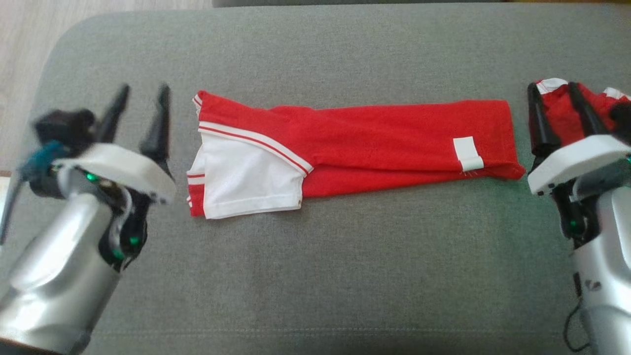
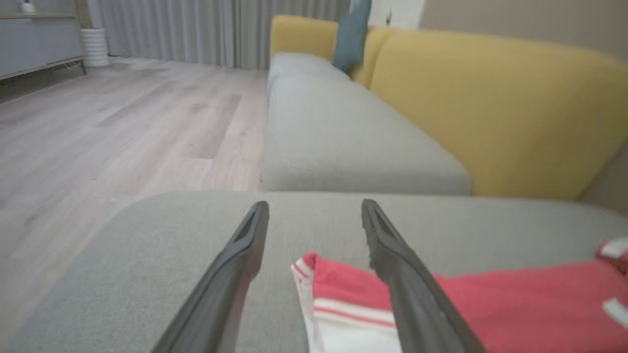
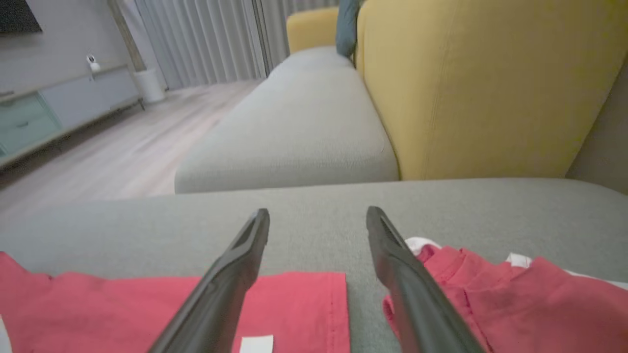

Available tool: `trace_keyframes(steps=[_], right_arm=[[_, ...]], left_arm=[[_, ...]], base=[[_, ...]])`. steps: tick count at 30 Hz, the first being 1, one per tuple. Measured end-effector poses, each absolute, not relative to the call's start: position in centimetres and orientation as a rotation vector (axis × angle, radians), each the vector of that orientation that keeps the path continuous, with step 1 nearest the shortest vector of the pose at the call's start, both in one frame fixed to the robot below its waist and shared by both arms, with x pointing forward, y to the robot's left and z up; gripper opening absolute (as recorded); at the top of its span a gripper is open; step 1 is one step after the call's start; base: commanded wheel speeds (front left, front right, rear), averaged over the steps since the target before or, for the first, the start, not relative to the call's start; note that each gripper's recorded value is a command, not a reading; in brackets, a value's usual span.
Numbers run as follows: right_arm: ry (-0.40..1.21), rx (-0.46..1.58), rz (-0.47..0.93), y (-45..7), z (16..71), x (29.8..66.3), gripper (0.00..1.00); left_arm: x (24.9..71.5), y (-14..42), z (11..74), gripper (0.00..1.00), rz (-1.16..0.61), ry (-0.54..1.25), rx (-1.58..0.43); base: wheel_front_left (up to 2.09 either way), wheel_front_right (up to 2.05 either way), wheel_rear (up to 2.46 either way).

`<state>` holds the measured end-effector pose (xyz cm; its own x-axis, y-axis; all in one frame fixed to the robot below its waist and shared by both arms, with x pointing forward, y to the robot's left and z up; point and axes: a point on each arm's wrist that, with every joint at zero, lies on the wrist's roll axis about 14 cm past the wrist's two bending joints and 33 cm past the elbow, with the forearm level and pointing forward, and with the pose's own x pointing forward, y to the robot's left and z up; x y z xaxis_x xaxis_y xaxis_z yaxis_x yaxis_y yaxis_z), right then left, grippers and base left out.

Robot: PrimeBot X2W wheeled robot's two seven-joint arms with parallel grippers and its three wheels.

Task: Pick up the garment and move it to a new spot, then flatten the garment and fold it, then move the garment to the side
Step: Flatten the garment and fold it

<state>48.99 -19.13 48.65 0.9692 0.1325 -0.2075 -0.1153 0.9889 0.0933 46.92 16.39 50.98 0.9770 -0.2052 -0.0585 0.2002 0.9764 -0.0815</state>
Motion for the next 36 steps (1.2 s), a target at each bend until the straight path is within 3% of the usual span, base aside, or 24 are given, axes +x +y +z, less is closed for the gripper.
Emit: trace_keyframes(steps=[5, 8, 14, 22, 28, 36], right_arm=[[0.055, 0.121, 0.123, -18.0, 51.0, 48.2, 1.00], [0.031, 0.135, 0.121, -17.1, 50.5, 47.3, 1.00], [0.064, 0.123, 0.115, -16.3, 48.1, 45.4, 1.00], [0.087, 0.133, 0.095, -16.3, 47.0, 46.0, 1.00], [0.257, 0.202, -0.007, -18.7, 42.8, 47.5, 1.00], [0.465, 0.319, -0.052, -18.2, 37.3, 48.2, 1.00]], left_arm=[[47.2, 18.8, 57.4, 1.00, -0.043, -0.166, -0.273], [45.8, 20.3, 58.0, 1.00, 0.020, -0.231, -0.304], [42.9, 20.0, 54.0, 1.00, 0.031, -0.166, -0.283], [42.5, 19.7, 51.8, 1.00, 0.004, -0.120, -0.248], [43.1, 19.0, 49.7, 1.00, -0.015, -0.069, -0.249], [43.8, 20.1, 48.7, 1.00, 0.015, -0.049, -0.240]], base=[[0.00, 0.00, 0.00], [0.00, 0.00, 0.00], [0.00, 0.00, 0.00], [0.00, 0.00, 0.00], [0.00, 0.00, 0.00], [0.00, 0.00, 0.00]])
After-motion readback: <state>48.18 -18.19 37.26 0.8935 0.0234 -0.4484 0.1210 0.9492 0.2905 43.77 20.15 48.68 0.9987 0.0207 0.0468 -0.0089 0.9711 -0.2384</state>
